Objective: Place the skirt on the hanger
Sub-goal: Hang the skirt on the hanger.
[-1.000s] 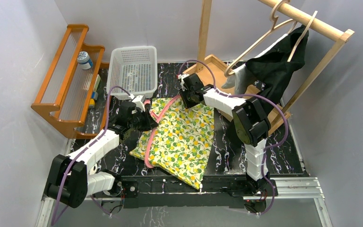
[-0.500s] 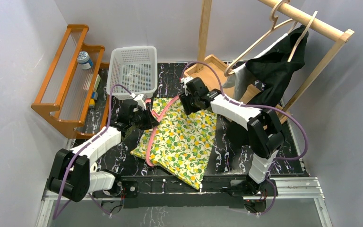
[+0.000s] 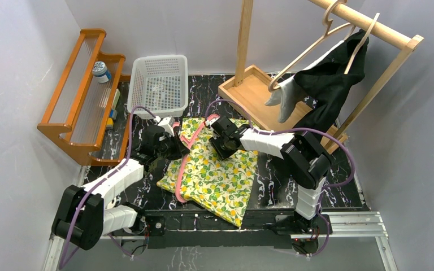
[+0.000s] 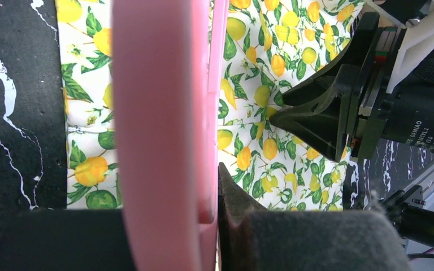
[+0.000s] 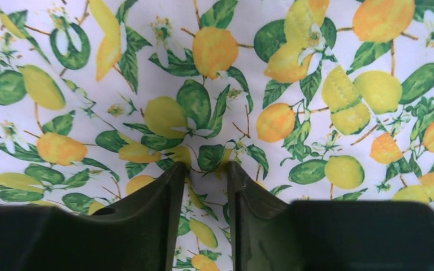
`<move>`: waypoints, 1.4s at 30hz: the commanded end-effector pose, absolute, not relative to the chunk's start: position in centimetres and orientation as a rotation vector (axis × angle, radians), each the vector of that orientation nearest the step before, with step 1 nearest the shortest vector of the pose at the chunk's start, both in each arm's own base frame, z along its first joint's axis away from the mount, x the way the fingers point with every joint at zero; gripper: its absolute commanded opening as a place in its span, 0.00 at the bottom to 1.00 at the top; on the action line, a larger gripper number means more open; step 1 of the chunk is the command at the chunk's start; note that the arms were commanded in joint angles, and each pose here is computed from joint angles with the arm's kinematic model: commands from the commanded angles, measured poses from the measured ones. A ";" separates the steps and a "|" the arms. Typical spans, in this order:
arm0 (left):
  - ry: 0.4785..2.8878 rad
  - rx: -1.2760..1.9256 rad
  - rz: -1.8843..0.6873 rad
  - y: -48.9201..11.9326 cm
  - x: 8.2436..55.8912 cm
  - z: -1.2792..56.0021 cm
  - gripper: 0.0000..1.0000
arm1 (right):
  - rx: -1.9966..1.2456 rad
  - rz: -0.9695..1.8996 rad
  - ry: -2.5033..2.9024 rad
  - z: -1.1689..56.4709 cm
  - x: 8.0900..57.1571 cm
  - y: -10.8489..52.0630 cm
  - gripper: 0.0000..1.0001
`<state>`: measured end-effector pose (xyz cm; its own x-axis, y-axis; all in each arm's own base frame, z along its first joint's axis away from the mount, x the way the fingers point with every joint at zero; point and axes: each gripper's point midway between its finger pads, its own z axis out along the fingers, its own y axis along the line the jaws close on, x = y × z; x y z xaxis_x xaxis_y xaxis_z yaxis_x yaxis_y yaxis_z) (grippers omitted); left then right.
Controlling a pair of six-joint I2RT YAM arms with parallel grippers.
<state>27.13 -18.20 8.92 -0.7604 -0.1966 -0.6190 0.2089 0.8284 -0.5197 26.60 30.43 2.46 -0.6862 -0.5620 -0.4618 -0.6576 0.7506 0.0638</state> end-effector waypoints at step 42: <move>2.284 -0.122 -0.787 -18.8 28.4 10.6 0.00 | -1.165 0.794 2.132 12.9 14.0 34.3 0.60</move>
